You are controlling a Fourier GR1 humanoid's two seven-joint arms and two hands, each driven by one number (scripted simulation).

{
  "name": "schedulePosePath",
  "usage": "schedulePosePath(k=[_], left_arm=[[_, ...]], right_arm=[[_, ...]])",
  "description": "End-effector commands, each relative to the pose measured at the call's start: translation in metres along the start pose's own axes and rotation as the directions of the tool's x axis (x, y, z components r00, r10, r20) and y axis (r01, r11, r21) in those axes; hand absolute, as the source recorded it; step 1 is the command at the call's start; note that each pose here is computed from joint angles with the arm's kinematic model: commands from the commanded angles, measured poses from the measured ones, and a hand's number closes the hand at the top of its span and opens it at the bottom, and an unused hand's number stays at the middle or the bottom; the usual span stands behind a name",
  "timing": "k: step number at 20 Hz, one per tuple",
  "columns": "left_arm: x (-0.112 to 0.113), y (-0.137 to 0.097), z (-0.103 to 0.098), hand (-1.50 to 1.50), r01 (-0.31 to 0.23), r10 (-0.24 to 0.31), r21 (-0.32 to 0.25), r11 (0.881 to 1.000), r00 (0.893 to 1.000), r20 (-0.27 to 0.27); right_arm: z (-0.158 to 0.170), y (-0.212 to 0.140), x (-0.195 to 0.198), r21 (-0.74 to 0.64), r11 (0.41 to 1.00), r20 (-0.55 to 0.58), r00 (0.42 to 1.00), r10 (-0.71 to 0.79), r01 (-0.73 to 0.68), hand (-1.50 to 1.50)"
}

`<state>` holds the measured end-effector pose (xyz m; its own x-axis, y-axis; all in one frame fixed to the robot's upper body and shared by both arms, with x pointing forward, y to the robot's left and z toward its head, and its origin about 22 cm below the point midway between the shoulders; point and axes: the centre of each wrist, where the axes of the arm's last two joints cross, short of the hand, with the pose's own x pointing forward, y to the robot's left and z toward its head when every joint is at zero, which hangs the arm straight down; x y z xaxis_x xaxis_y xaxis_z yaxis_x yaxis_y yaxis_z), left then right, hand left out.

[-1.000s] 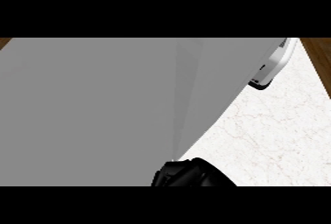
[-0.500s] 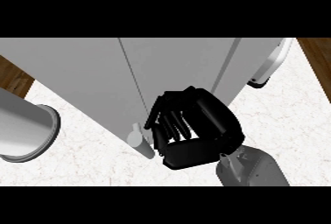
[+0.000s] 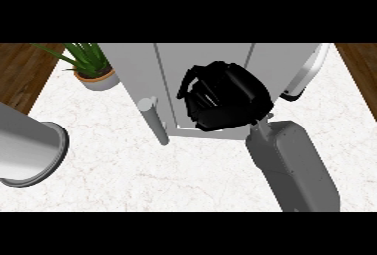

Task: Pick up the bottled water, place it into the cabinet and close the cabinet

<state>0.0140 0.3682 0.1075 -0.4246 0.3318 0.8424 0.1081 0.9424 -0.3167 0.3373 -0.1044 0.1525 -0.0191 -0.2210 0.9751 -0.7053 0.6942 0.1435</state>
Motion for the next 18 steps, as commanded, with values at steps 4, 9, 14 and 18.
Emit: schedulePosePath(k=[4, 9, 14, 18], left_arm=[[0.008, 0.017, -0.006, -1.50, 0.006, -0.005, -0.016, 1.000, 1.000, 0.006], [0.012, 0.003, -0.004, -1.50, -0.024, 0.024, -0.009, 1.000, 1.000, -0.014], [0.007, 0.004, -0.005, -1.50, -0.040, 0.039, -0.020, 0.999, 0.999, -0.033], [0.008, 0.004, -0.007, -1.50, -0.027, 0.027, -0.023, 0.999, 1.000, -0.013]], right_arm=[[-0.031, -0.032, 0.000, 0.002, 1.000, -0.017, 1.000, 0.013, -0.013, 1.50], [-0.043, -0.033, 0.013, 0.024, 1.000, -0.049, 0.999, -0.004, 0.006, 1.50], [-0.057, -0.006, 0.017, 0.113, 0.992, -0.058, 0.997, -0.046, 0.052, 1.50], [-0.057, -0.008, 0.010, 0.083, 0.995, -0.057, 0.997, -0.051, 0.056, 1.50]])
